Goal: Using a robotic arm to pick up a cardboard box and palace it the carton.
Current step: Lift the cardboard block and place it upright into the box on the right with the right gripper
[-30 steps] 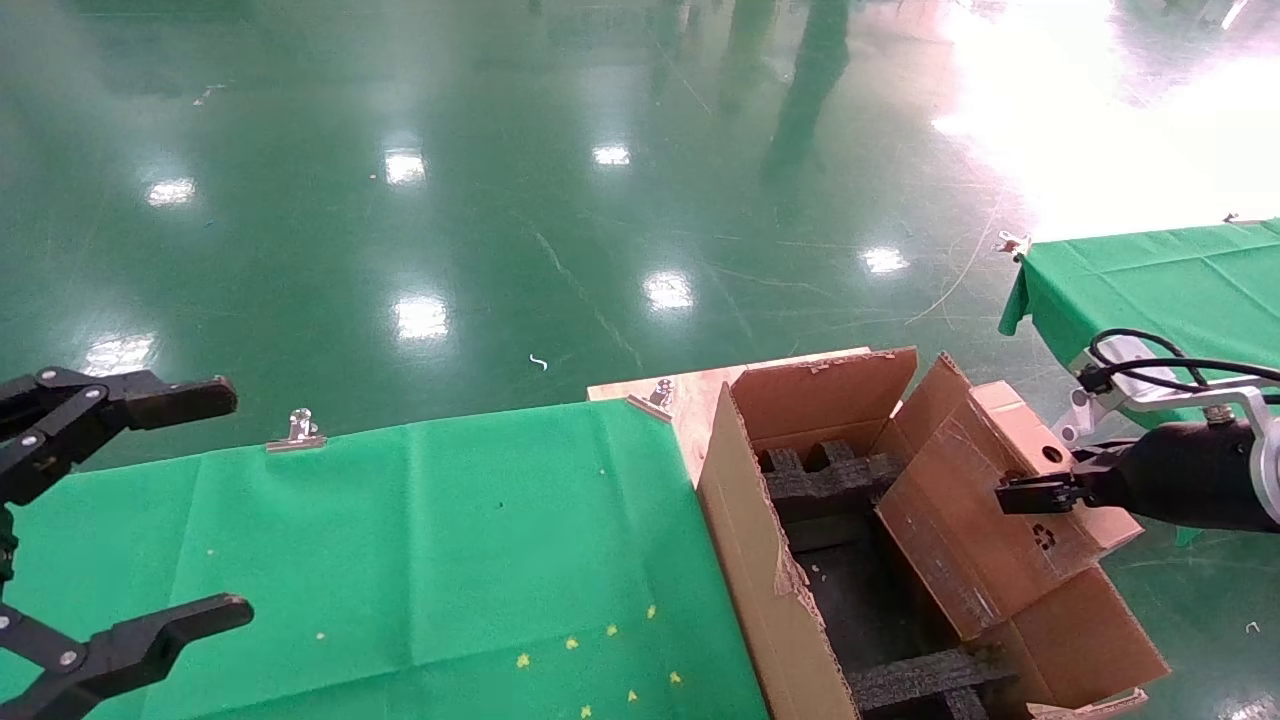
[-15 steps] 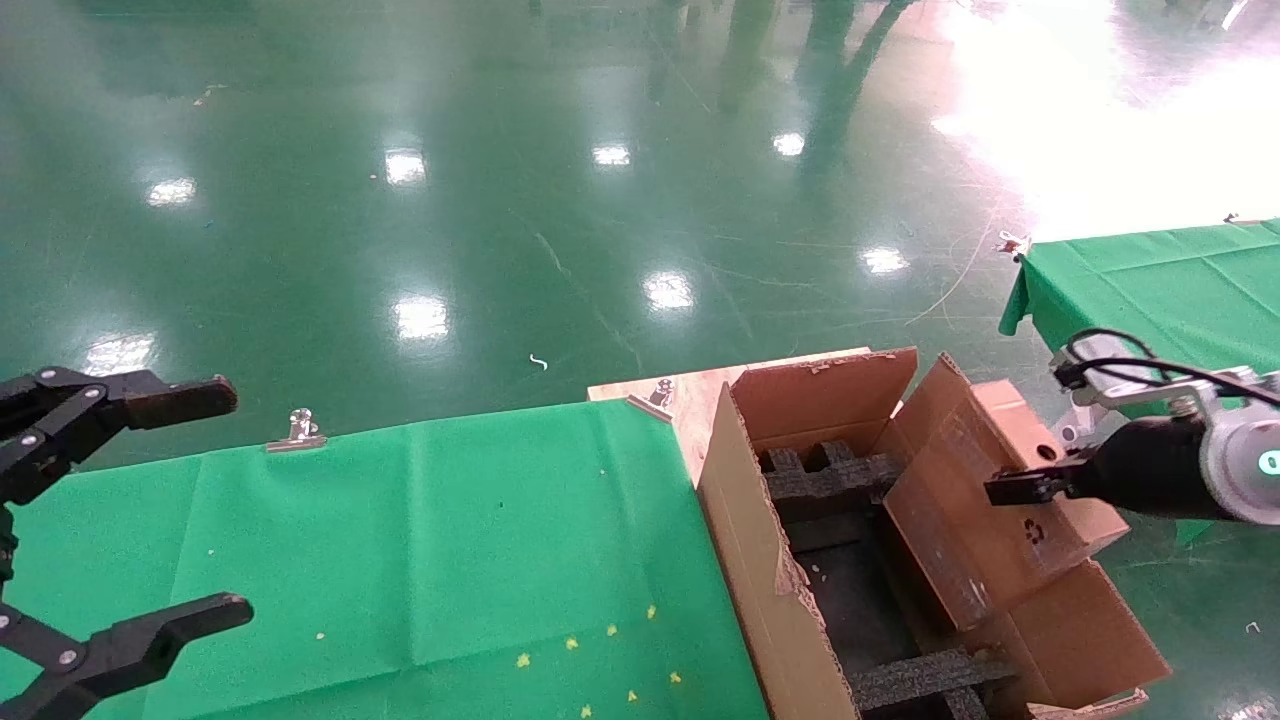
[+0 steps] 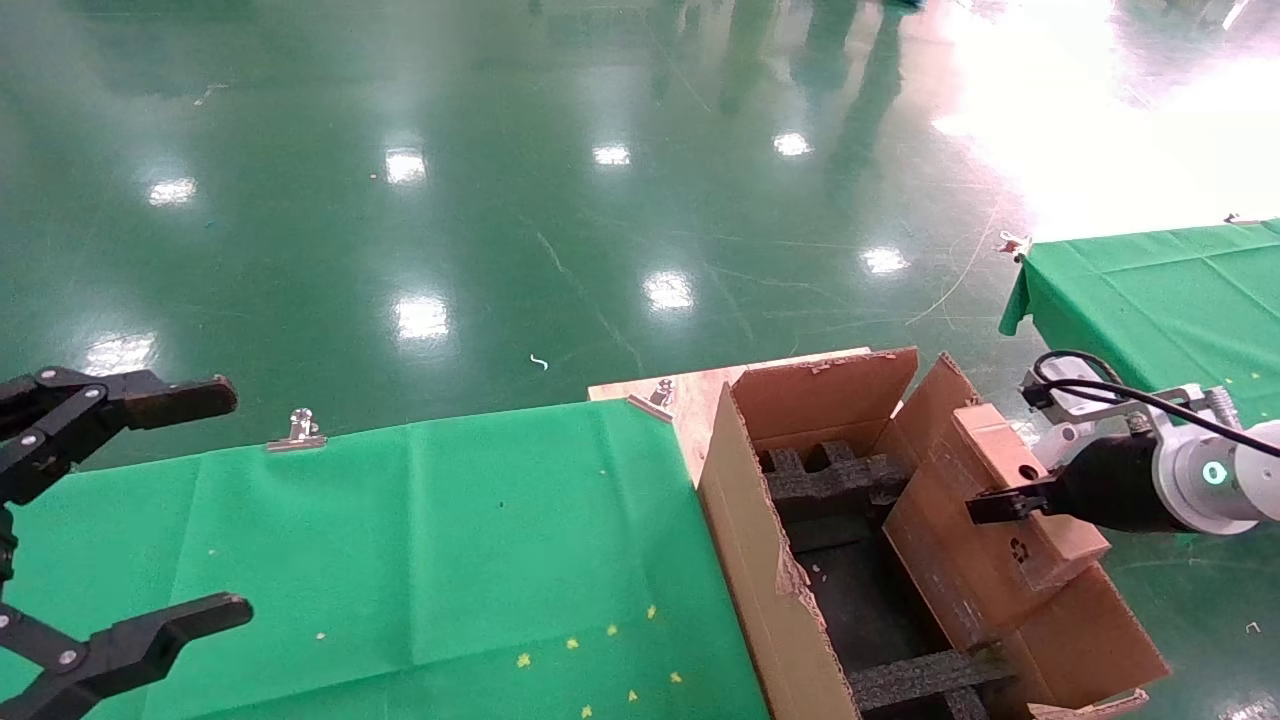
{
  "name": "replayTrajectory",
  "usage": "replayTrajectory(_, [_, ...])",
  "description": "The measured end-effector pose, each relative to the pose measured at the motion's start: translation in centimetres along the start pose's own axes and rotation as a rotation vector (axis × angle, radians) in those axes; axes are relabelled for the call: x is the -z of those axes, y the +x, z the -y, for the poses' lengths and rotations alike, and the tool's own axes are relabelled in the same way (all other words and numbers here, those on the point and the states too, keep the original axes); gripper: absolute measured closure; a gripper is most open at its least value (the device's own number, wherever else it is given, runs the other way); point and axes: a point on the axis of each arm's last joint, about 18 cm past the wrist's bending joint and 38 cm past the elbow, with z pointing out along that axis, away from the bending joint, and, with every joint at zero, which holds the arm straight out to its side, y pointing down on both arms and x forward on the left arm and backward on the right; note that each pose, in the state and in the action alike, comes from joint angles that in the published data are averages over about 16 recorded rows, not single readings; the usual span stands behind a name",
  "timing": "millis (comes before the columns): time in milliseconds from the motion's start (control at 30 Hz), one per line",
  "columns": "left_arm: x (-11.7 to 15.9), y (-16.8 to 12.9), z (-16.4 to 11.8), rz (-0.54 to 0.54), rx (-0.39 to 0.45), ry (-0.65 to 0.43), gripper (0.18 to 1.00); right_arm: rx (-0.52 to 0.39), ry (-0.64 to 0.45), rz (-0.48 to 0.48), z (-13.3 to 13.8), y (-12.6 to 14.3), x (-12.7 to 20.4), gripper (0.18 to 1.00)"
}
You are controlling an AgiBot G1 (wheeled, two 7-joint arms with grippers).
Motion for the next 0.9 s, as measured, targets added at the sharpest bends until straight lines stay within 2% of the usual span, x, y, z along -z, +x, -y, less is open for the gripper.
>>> replayTrajectory(500, [0.0,0.0,0.0,0.000,0.000,0.000,0.183,0.014,0.040,-0.052,0.6,-0.2,-1.4,0.836])
replayTrajectory(900, [0.0,0.0,0.0,0.000,0.000,0.000,0.183,0.026,0.034,-0.087,-0.4,-1.0,-3.4,0.837])
